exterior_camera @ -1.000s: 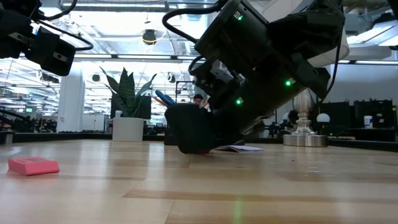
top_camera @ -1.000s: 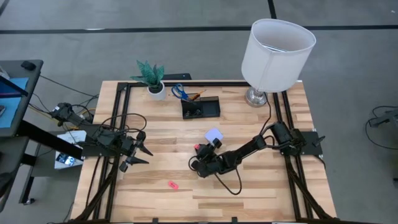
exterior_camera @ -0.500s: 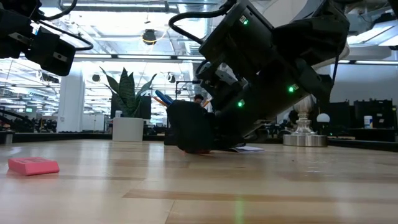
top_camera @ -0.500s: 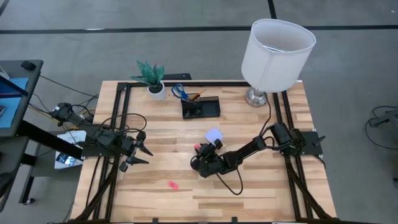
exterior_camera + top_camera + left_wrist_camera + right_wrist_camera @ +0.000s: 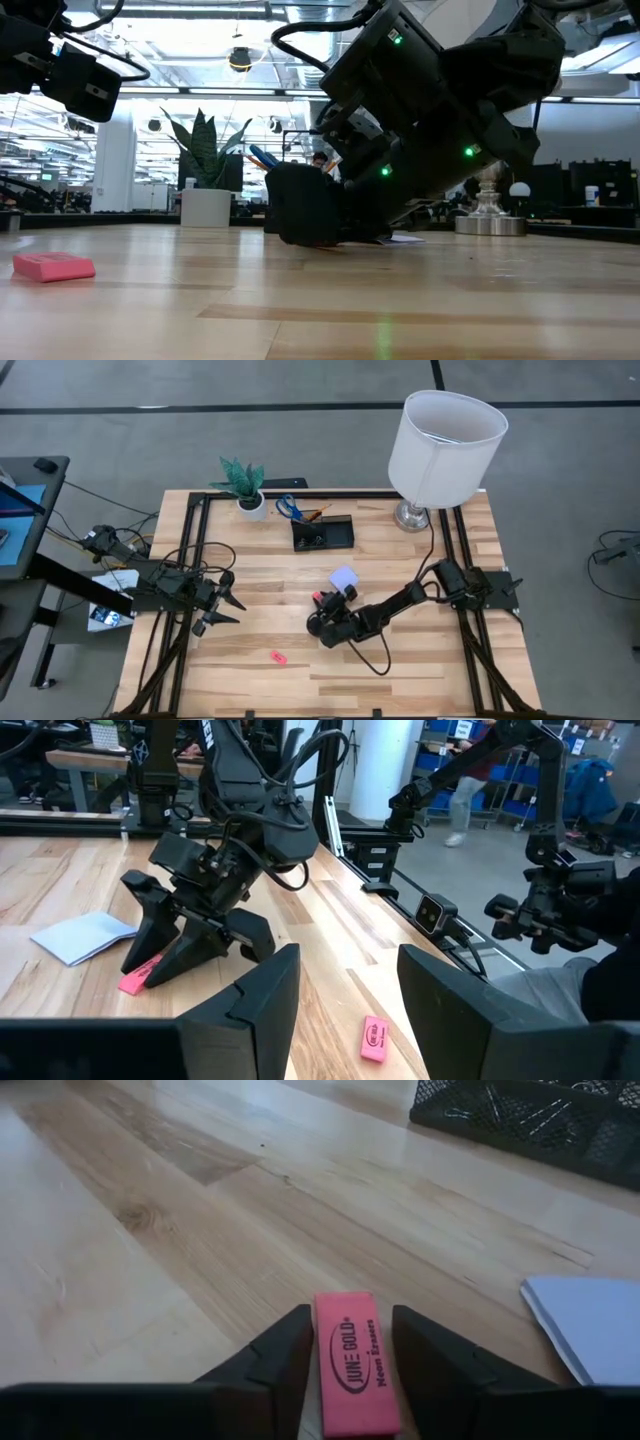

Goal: Pick and place office supplies into organizer
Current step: Put the top pink eraser into the black desk organizer

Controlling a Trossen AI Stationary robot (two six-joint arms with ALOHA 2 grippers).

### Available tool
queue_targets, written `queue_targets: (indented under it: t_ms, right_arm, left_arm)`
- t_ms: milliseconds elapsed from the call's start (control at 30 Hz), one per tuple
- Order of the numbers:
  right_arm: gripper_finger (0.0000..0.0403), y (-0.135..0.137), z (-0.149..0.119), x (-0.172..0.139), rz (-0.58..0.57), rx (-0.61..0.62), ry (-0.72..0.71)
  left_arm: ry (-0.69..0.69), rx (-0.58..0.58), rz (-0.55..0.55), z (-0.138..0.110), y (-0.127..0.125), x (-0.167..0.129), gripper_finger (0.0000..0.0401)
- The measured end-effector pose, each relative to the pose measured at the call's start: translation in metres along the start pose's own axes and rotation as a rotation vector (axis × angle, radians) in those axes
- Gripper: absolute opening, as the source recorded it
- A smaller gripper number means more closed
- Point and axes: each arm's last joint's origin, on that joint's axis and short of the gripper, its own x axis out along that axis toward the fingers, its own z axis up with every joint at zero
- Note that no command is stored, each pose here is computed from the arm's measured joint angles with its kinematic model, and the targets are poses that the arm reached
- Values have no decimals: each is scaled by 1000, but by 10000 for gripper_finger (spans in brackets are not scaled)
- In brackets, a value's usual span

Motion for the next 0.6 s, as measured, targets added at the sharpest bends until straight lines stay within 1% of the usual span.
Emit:
queue_targets:
  t_ms: [367, 600]
  right_arm:
    - [104, 2, -1, 1, -4, -4, -29]
    - [96, 2, -1, 1, -2, -6, -29]
  left_arm:
    - [0, 0, 0, 0, 0, 0, 163]
    - [0, 0, -1, 0, 0, 0, 163]
